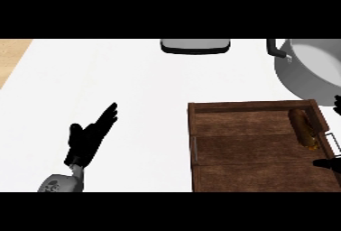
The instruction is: Pick the sweet potato from the tray and place it in the pot
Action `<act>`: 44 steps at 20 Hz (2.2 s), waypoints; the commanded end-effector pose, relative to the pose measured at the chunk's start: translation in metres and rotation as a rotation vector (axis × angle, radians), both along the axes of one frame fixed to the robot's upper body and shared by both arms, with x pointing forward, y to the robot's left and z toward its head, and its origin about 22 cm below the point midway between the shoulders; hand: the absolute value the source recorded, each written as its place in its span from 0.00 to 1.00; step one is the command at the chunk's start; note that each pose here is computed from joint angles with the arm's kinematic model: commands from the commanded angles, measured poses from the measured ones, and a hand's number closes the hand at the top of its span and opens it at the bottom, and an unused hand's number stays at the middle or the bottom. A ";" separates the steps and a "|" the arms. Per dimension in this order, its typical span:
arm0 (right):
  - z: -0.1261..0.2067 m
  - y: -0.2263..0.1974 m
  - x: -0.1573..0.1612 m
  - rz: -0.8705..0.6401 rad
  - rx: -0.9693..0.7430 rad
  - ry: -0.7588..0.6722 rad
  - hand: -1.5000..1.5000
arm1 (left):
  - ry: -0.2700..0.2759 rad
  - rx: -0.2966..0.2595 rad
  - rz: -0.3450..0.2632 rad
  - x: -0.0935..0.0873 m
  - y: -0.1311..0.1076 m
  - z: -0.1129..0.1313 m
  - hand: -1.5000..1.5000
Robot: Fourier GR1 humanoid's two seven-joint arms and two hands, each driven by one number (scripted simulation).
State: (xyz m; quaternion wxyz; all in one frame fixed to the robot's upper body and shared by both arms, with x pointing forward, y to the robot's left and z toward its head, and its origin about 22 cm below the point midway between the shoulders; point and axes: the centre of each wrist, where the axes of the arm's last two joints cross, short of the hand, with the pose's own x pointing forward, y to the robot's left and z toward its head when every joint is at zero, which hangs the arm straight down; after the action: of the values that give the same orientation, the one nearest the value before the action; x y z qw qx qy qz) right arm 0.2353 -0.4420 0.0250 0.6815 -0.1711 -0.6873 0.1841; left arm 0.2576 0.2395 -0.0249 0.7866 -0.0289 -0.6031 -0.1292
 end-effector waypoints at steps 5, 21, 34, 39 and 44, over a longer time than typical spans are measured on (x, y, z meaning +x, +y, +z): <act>-0.034 0.001 0.008 -0.003 0.143 0.032 0.00 | 0.009 0.004 -0.003 0.003 -0.007 -0.009 0.50; -0.089 0.002 0.018 0.070 0.168 -0.054 1.00 | 0.009 0.028 0.002 0.003 0.002 0.017 0.50; 0.036 -0.123 -0.004 0.152 0.230 -0.057 1.00 | -0.006 -0.014 -0.034 0.004 -0.010 0.011 0.50; 0.059 -0.137 -0.011 0.145 0.176 -0.108 1.00 | -0.010 -0.016 -0.028 0.005 -0.001 0.016 0.50; 0.093 -0.146 -0.008 0.144 0.079 -0.172 1.00 | -0.015 -0.020 -0.042 0.003 -0.009 0.009 0.50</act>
State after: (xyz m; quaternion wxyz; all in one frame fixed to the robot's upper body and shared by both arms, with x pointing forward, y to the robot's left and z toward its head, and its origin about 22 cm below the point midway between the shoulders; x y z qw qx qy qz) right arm 0.2321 -0.5781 0.0999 0.6583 -0.1693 -0.7136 0.1696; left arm 0.2612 0.2326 -0.0148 0.7819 -0.0448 -0.6056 -0.1410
